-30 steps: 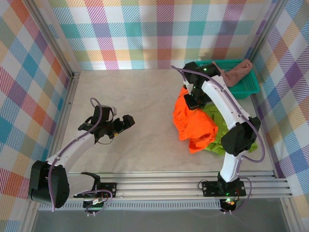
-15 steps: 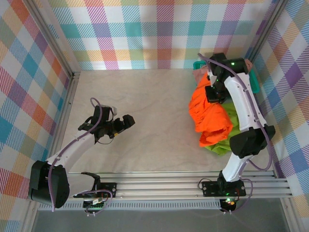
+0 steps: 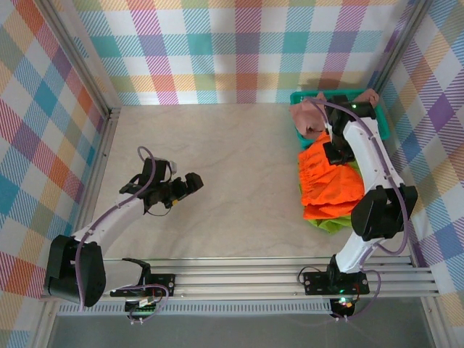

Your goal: Fold and stack the shorts

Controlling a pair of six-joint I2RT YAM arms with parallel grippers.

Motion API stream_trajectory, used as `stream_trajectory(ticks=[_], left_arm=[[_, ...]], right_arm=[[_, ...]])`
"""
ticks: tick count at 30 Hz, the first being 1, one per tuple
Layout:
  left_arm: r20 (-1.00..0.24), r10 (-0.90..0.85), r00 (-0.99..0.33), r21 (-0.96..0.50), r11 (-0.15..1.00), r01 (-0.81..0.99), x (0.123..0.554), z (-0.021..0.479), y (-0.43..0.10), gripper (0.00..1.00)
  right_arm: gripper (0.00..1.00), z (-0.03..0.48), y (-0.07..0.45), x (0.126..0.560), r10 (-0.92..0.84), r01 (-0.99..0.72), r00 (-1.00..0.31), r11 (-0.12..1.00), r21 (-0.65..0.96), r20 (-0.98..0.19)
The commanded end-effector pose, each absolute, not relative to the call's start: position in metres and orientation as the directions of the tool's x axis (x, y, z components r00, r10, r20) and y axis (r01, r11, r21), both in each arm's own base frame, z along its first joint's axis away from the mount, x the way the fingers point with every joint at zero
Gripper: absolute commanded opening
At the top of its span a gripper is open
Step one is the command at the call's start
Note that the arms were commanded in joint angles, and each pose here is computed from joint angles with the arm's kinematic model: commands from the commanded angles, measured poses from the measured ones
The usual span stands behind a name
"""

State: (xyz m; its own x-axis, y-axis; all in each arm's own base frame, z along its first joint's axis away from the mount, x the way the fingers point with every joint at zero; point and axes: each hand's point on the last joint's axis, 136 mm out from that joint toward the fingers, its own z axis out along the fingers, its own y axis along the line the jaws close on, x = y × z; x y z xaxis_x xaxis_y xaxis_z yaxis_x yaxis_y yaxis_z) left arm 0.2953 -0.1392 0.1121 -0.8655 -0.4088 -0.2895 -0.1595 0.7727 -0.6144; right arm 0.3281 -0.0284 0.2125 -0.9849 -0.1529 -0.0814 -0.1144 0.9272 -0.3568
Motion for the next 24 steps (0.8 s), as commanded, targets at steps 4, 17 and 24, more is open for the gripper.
stream_trajectory(ticks=[4, 17, 24], left_arm=[[-0.288, -0.404, -0.868, -0.631, 0.762, -0.146, 0.3, 0.114, -0.144, 1.0], [-0.286, -0.407, -0.868, -0.627, 0.764, -0.152, 0.299, 0.112, -0.143, 1.0], [-0.299, -0.419, -0.857, -0.642, 0.753, -0.144, 0.306, 0.114, -0.145, 1.0]], right_arm=[[0.14, 0.205, -0.061, 0.342, -0.184, -0.134, -0.982, 0.847, -0.515, -0.048], [0.84, 0.232, -0.116, 0.345, 0.001, 0.082, -0.992, 0.747, -0.66, -0.123], [1.0, 0.242, 0.029, 0.347, 0.139, 0.066, -0.926, 0.975, 0.211, -0.351]])
